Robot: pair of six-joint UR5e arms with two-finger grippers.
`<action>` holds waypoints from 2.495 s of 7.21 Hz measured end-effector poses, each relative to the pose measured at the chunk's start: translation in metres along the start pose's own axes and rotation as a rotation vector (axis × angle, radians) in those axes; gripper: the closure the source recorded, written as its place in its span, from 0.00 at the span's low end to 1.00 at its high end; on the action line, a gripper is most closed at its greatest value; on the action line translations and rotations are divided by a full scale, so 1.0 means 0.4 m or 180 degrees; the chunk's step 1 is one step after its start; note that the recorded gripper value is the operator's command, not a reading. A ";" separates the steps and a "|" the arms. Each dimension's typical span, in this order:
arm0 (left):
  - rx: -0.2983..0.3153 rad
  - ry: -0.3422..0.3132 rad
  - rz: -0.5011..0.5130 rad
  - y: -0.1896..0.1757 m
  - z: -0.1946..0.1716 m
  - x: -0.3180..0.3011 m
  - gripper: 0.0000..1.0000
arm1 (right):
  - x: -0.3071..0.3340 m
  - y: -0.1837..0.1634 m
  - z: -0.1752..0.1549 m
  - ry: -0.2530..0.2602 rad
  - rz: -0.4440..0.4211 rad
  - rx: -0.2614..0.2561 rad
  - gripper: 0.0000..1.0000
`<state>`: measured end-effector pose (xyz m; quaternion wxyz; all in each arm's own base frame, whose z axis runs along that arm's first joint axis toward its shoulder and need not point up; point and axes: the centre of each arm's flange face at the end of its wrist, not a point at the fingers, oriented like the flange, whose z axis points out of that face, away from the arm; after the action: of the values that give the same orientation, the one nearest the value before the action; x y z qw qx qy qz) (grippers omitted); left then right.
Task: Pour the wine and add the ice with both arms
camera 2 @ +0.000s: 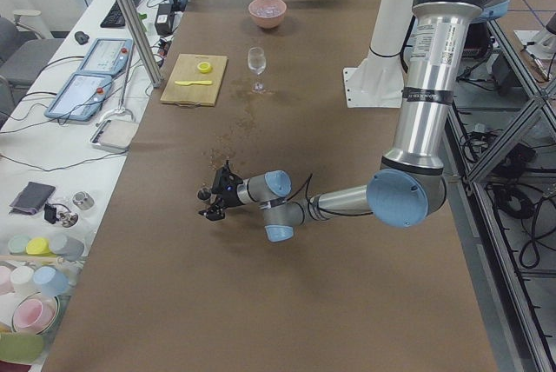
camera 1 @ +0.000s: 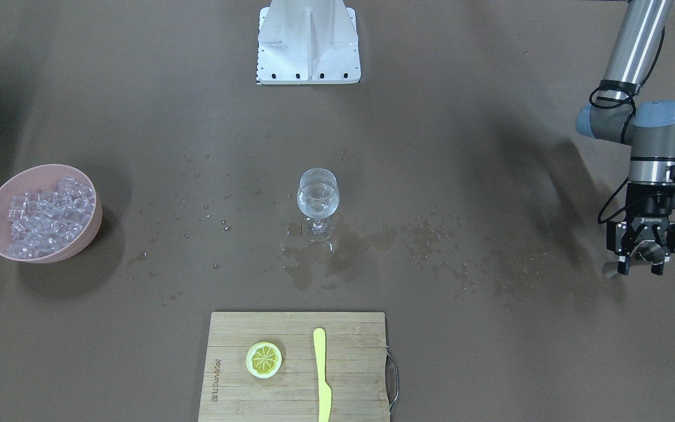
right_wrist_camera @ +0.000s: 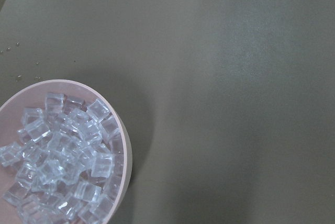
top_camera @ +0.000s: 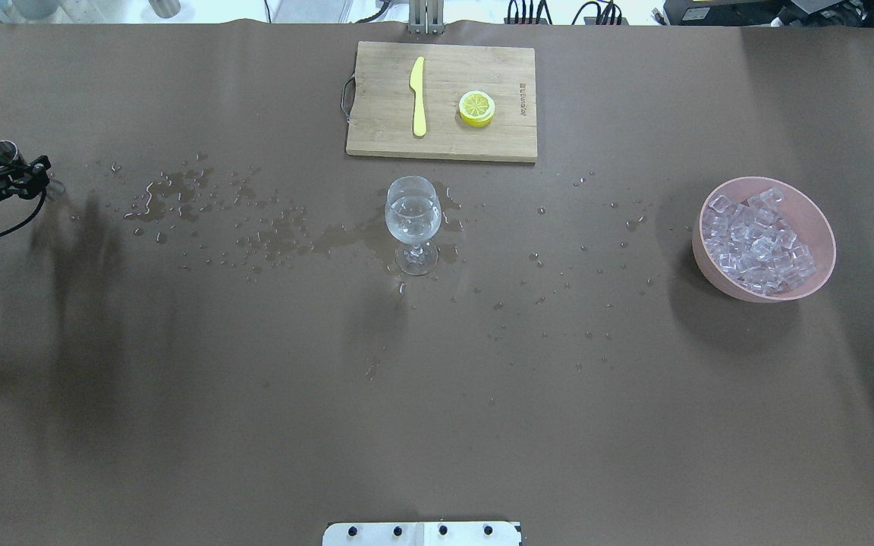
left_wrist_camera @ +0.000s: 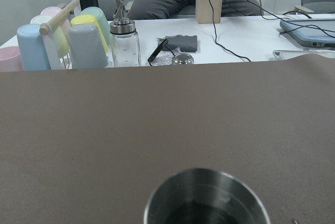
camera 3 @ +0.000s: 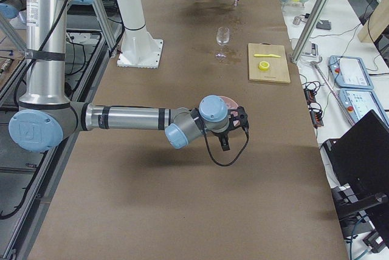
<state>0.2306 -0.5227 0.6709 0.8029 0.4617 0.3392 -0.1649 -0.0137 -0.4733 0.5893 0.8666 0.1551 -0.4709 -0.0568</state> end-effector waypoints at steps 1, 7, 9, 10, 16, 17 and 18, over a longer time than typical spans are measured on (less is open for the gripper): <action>0.0001 -0.0031 0.0010 -0.003 0.004 0.003 1.00 | 0.000 0.000 0.000 0.0001 0.0000 0.0000 0.00; 0.0119 0.0144 -0.0016 -0.169 -0.034 0.211 1.00 | -0.011 -0.014 -0.005 -0.0007 0.0000 0.0024 0.00; 0.0300 0.0391 -0.0097 -0.310 -0.122 0.366 1.00 | -0.013 -0.015 -0.006 -0.0010 0.0013 0.0027 0.00; 0.0338 0.0485 -0.0080 -0.372 -0.174 0.451 1.00 | -0.014 -0.015 -0.006 -0.0012 0.0012 0.0029 0.00; 0.0373 0.0171 0.1261 -0.326 -0.410 1.197 1.00 | -0.033 -0.017 -0.015 -0.0076 -0.0165 0.0140 0.00; 0.0379 0.0120 0.1533 -0.297 -0.431 1.241 1.00 | -0.035 -0.017 -0.013 -0.0080 -0.0171 0.0137 0.00; 0.0364 0.0069 0.1852 -0.271 -0.448 1.282 1.00 | -0.036 -0.017 -0.012 -0.0083 -0.0176 0.0134 0.00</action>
<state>0.4645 -0.4014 0.1839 0.7854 0.5858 0.1913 0.0583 -0.0175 -0.4752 0.5731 0.8550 0.1854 -0.4787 -0.0729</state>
